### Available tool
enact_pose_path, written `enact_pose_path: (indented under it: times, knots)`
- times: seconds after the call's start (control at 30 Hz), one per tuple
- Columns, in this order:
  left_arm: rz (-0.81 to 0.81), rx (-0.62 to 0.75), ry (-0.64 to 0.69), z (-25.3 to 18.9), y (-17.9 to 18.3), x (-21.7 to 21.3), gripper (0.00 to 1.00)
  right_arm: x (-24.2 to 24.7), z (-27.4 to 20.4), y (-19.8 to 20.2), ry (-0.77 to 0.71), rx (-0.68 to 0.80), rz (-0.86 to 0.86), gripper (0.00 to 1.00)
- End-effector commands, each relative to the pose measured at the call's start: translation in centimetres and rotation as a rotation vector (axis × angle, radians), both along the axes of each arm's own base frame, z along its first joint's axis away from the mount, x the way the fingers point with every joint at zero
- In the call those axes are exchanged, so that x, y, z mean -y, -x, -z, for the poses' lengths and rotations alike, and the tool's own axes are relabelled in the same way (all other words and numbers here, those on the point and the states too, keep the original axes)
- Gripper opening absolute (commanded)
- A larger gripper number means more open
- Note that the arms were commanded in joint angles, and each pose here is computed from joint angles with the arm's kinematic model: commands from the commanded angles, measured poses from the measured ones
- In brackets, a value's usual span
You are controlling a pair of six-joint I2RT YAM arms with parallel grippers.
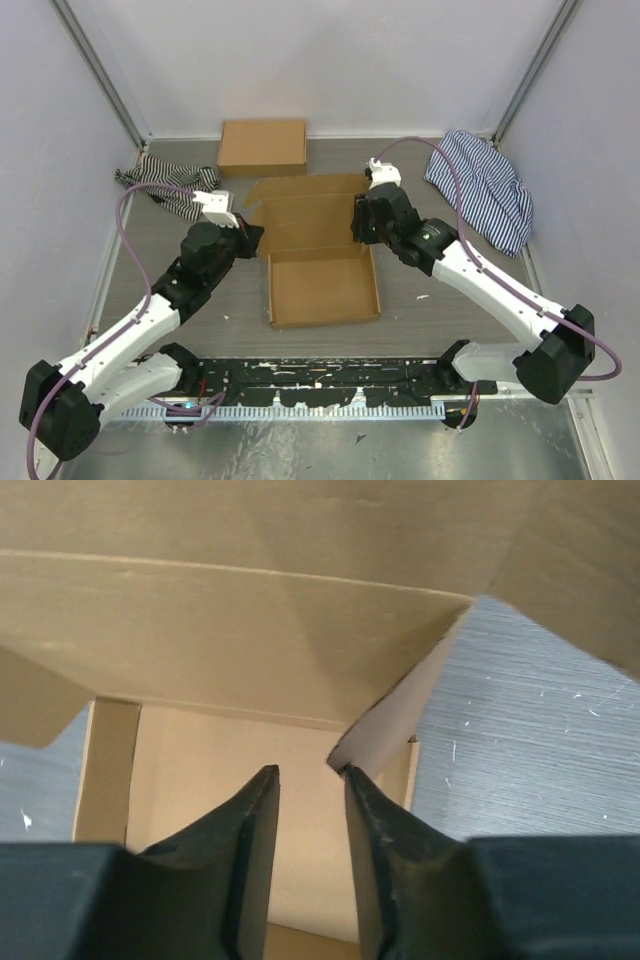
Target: Fold the paper box
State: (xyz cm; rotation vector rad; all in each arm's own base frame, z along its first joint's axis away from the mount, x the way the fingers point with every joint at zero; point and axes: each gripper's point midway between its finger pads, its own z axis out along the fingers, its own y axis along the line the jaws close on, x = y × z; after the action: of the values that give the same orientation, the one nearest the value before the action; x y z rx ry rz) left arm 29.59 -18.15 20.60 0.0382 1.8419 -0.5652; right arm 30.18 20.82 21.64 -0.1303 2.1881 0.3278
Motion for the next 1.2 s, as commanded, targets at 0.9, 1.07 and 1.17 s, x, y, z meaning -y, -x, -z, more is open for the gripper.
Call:
enact_pose_path:
  times: [0.9,1.07,1.17]
  knots:
    - [0.232,0.347,-0.045,-2.4,3.7,1.2,0.0,14.1,-10.9,-1.0,0.073,0.218,0.495,0.5]
    - [0.214,0.357,-0.064,-2.1,3.7,0.8,0.0,16.7,-10.1,-4.3,0.016,0.19,0.514,0.43]
    - [0.228,0.353,-0.089,-1.5,3.7,1.1,0.0,14.7,-8.8,-6.1,-0.026,0.122,0.362,0.44]
